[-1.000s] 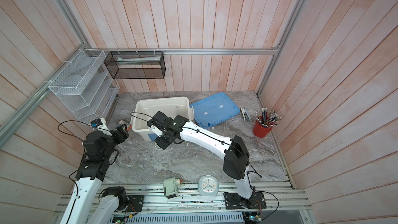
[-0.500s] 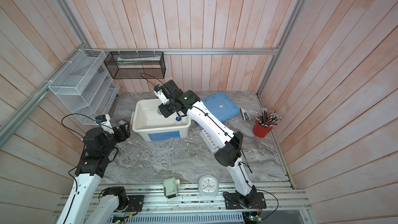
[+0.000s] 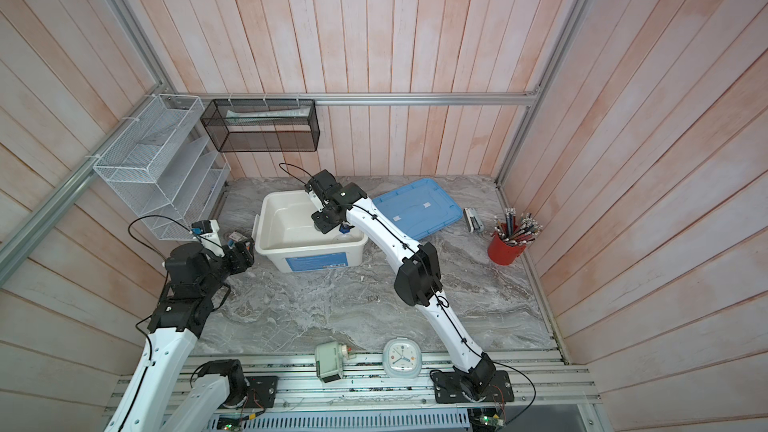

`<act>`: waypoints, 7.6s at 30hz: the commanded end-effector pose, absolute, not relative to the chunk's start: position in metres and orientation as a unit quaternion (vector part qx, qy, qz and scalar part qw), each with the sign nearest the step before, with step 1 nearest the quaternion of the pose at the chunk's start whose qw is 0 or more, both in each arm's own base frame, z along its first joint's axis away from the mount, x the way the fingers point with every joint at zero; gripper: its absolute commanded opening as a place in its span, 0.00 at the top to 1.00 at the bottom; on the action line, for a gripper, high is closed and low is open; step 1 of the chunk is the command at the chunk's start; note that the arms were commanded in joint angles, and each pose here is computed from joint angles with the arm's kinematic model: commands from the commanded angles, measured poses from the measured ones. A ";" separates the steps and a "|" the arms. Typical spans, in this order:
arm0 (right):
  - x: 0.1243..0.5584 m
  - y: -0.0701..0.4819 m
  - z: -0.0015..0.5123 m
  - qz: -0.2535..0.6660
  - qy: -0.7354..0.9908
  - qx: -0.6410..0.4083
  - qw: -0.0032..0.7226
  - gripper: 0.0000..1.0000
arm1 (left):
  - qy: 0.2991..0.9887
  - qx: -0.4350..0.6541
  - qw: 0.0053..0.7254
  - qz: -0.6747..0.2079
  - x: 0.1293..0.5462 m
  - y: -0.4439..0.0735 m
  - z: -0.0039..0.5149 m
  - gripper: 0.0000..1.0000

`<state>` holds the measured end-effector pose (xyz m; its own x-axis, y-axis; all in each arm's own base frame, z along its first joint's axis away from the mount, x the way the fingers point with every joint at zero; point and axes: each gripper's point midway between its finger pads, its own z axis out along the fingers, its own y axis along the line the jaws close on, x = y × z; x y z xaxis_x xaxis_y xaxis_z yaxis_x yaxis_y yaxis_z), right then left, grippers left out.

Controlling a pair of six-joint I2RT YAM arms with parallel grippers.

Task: Organize the chemistry lab equipment
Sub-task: 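Lift the white cup with the right gripper and carry it over the bin, then lower the white cup upright onto the bin floor and open the right gripper, then raise the right gripper from the bin while the left reaches toward another glass dish, then lower the left gripper and grasp the rim of the second clear glass dish, then lift the glass dish with the left gripper and carry it into the bin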

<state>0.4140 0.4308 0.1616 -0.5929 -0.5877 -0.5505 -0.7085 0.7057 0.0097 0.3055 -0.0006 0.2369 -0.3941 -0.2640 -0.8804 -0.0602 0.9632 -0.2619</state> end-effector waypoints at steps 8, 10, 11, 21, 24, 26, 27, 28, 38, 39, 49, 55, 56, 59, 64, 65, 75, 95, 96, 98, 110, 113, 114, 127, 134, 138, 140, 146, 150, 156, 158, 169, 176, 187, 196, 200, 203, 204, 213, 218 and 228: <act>0.423 0.436 0.113 0.114 0.887 -0.380 0.235 1.00 | 0.827 -0.088 0.547 -0.092 0.308 -0.001 0.245 0.23; 0.424 0.438 0.109 0.117 0.886 -0.383 0.235 1.00 | 0.828 -0.088 0.546 -0.092 0.309 -0.001 0.244 0.23; 0.424 0.439 0.107 0.117 0.886 -0.383 0.234 1.00 | 0.829 -0.088 0.545 -0.093 0.309 -0.001 0.244 0.24; 0.432 0.439 0.087 0.112 0.890 -0.378 0.230 1.00 | 0.832 -0.091 0.540 -0.089 0.310 0.000 0.241 0.24; 0.432 0.439 0.080 0.111 0.890 -0.379 0.227 0.99 | 0.833 -0.091 0.539 -0.087 0.310 0.001 0.240 0.24; 0.433 0.439 0.078 0.111 0.891 -0.378 0.227 0.99 | 0.833 -0.092 0.539 -0.085 0.310 0.001 0.239 0.24; 0.434 0.438 0.077 0.110 0.891 -0.378 0.227 0.99 | 0.832 -0.091 0.540 -0.085 0.310 0.001 0.240 0.24; 0.433 0.439 0.077 0.111 0.891 -0.378 0.227 0.98 | 0.832 -0.091 0.540 -0.085 0.310 0.001 0.240 0.24; 0.432 0.440 0.073 0.116 0.892 -0.375 0.224 0.93 | 0.832 -0.091 0.540 -0.084 0.310 0.002 0.239 0.24; 0.432 0.441 0.072 0.116 0.892 -0.376 0.223 0.92 | 0.832 -0.091 0.540 -0.084 0.310 0.002 0.239 0.23; 0.432 0.442 0.069 0.121 0.892 -0.375 0.222 0.83 | 0.833 -0.092 0.539 -0.082 0.309 0.002 0.238 0.24; 0.433 0.442 0.070 0.121 0.892 -0.375 0.223 0.80 | 0.833 -0.092 0.539 -0.082 0.309 0.002 0.238 0.24; 0.432 0.443 0.070 0.122 0.891 -0.375 0.223 0.80 | 0.833 -0.092 0.540 -0.083 0.309 0.002 0.238 0.24; 0.432 0.443 0.075 0.123 0.891 -0.374 0.227 0.79 | 0.833 -0.091 0.539 -0.082 0.309 0.002 0.238 0.24; 0.431 0.446 0.096 0.138 0.885 -0.374 0.239 0.77 | 0.832 -0.088 0.542 -0.080 0.309 0.002 0.242 0.24; 0.431 0.446 0.101 0.141 0.884 -0.373 0.242 0.76 | 0.832 -0.087 0.542 -0.080 0.309 0.002 0.242 0.24; 0.417 0.449 0.194 0.179 0.859 -0.371 0.303 0.64 | 0.844 -0.030 0.522 -0.120 0.305 -0.020 0.246 0.22; 0.384 0.369 0.299 0.185 0.836 -0.331 0.397 0.59 | 0.838 0.177 0.509 -0.091 0.252 -0.064 0.276 0.28; 0.381 0.363 0.303 0.190 0.834 -0.325 0.403 0.59 | 0.835 0.191 0.509 -0.081 0.249 -0.063 0.280 0.28; 0.377 0.349 0.308 0.198 0.831 -0.311 0.417 0.59 | 0.838 0.215 0.499 -0.051 0.248 -0.058 0.279 0.29; 0.352 0.275 0.324 0.242 0.821 -0.244 0.457 0.59 | 0.893 0.361 0.261 -0.067 0.194 -0.073 0.164 0.26; 0.349 0.267 0.317 0.245 0.825 -0.235 0.452 0.59 | 0.903 0.345 0.245 -0.074 0.193 -0.073 0.151 0.26; 0.349 0.264 0.316 0.246 0.826 -0.231 0.452 0.59 | 0.909 0.333 0.242 -0.064 0.196 -0.068 0.146 0.26; 0.345 0.263 0.299 0.289 0.823 -0.226 0.434 0.61 | 0.933 0.281 0.222 -0.036 0.204 -0.048 0.113 0.50; 0.348 0.263 0.297 0.304 0.819 -0.230 0.429 0.62 | 0.941 0.273 0.193 -0.049 0.213 -0.050 0.103 0.53; 0.346 0.265 0.293 0.331 0.815 -0.229 0.418 0.62 | 0.946 0.267 0.178 -0.054 0.220 -0.051 0.098 0.61; 0.345 0.266 0.291 0.343 0.814 -0.227 0.410 0.62 | 0.948 0.261 0.177 -0.051 0.225 -0.050 0.094 0.61; 0.349 0.267 0.283 0.351 0.817 -0.224 0.399 0.63 | 0.952 0.258 0.156 -0.057 0.229 -0.051 0.084 0.62; 0.351 0.264 0.280 0.356 0.819 -0.219 0.394 0.64 | 0.955 0.253 0.143 -0.055 0.233 -0.051 0.080 0.69; 0.348 0.263 0.282 0.362 0.815 -0.219 0.396 0.64 | 0.959 0.248 0.129 -0.044 0.235 -0.048 0.072 0.73; 0.348 0.263 0.282 0.364 0.814 -0.218 0.396 0.64 | 0.960 0.251 0.119 -0.046 0.233 -0.050 0.069 0.77; 0.349 0.262 0.278 0.367 0.815 -0.216 0.394 0.64 | 0.961 0.256 0.100 -0.042 0.239 -0.055 0.062 0.77; 0.349 0.262 0.277 0.369 0.815 -0.213 0.392 0.64 | 0.960 0.260 0.096 -0.044 0.238 -0.057 0.059 0.88; 0.348 0.262 0.278 0.372 0.814 -0.211 0.394 0.64 | 0.956 0.272 0.099 -0.044 0.236 -0.062 0.058 1.00; 0.347 0.260 0.278 0.370 0.815 -0.209 0.394 0.65 | 0.954 0.281 0.103 -0.039 0.235 -0.065 0.061 1.00; 0.346 0.259 0.278 0.368 0.816 -0.208 0.394 0.65 | 0.945 0.291 0.141 -0.049 0.239 -0.073 0.074 1.00; 0.345 0.256 0.276 0.361 0.820 -0.204 0.395 0.65 | 0.938 0.299 0.169 -0.050 0.236 -0.075 0.085 1.00; 0.346 0.255 0.276 0.358 0.821 -0.203 0.395 0.65 | 0.936 0.302 0.173 -0.052 0.235 -0.076 0.088 1.00; 0.346 0.252 0.275 0.352 0.829 -0.189 0.392 0.66 | 0.927 0.333 0.152 -0.079 0.207 -0.087 0.104 1.00; 0.346 0.252 0.275 0.347 0.833 -0.184 0.390 0.66 | 0.917 0.343 0.181 -0.092 0.205 -0.093 0.126 1.00; 0.346 0.256 0.276 0.344 0.836 -0.183 0.387 0.67 | 0.887 0.343 0.292 -0.098 0.255 -0.112 0.245 1.00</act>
